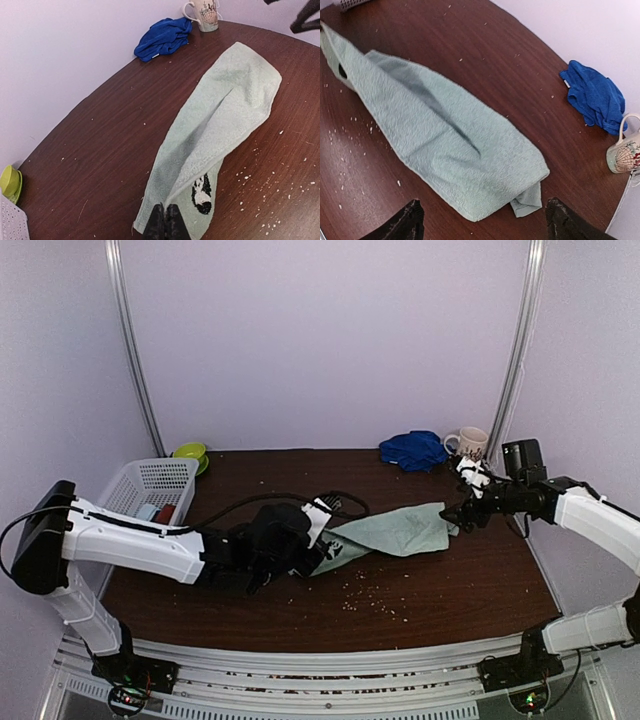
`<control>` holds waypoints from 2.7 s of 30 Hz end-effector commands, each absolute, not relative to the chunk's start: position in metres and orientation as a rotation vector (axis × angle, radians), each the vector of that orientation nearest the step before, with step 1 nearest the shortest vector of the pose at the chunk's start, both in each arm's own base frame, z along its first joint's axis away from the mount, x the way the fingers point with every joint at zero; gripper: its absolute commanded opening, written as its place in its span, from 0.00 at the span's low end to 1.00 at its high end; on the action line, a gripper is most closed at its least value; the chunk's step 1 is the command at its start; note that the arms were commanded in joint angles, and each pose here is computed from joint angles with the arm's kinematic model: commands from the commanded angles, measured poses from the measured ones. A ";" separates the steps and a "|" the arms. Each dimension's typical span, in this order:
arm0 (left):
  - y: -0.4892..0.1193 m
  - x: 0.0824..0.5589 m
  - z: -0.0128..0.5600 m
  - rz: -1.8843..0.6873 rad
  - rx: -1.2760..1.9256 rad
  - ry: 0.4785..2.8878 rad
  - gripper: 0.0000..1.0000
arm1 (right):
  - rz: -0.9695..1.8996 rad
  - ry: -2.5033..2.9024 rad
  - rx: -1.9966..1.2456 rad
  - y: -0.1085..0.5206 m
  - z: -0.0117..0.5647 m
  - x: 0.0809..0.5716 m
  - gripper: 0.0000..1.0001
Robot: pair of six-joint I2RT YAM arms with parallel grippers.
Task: Roll the towels
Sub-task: Pick up the towel from the center of the board.
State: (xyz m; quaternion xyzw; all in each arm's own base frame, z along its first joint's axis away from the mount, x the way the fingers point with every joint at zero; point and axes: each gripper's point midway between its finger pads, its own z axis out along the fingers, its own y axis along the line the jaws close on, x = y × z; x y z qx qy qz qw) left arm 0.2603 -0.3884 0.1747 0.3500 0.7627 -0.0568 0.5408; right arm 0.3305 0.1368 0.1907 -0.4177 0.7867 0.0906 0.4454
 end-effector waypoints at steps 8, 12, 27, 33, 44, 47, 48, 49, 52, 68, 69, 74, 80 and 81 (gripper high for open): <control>-0.306 0.287 0.196 -0.068 0.545 1.861 0.00 | 0.031 1.957 -1.220 0.136 0.147 0.322 0.82; -0.281 0.292 0.195 -0.041 0.473 1.873 0.00 | 0.032 1.975 -1.267 0.146 0.127 0.318 0.84; -0.258 0.294 0.187 0.010 0.417 1.887 0.00 | 0.050 1.808 -1.401 0.213 0.093 0.292 0.83; -0.250 0.293 0.190 0.017 0.387 1.873 0.00 | -0.025 1.854 -1.428 0.224 0.068 0.293 0.86; -0.245 0.290 0.178 -0.006 0.379 1.858 0.00 | -0.144 1.884 -1.425 0.236 0.043 0.293 0.90; -0.243 0.291 0.175 -0.009 0.374 1.860 0.00 | -0.136 1.870 -1.461 0.242 0.038 0.285 0.91; -0.242 0.291 0.173 -0.008 0.374 1.861 0.00 | -0.145 1.870 -1.451 0.243 0.037 0.286 0.91; -0.241 0.291 0.173 -0.010 0.371 1.860 0.00 | -0.162 1.874 -1.431 0.244 0.038 0.290 0.91; -0.240 0.291 0.173 -0.010 0.368 1.858 0.00 | -0.219 1.890 -1.383 0.242 0.035 0.298 0.88; -0.229 0.292 0.175 0.026 0.351 1.846 0.00 | -0.360 1.774 -1.093 0.236 0.109 0.332 0.00; -0.229 0.293 0.177 0.033 0.352 1.844 0.00 | -0.384 1.769 -1.112 0.234 0.115 0.332 0.00; -0.232 0.288 0.197 -0.007 0.394 1.807 0.00 | -0.517 1.740 -1.243 0.220 0.164 0.333 0.00; -0.233 0.272 0.221 -0.140 0.434 1.720 0.00 | -0.574 1.753 -1.465 0.201 0.201 0.313 0.00; -0.234 0.271 0.222 -0.152 0.446 1.713 0.00 | -0.576 1.766 -1.519 0.201 0.192 0.310 0.00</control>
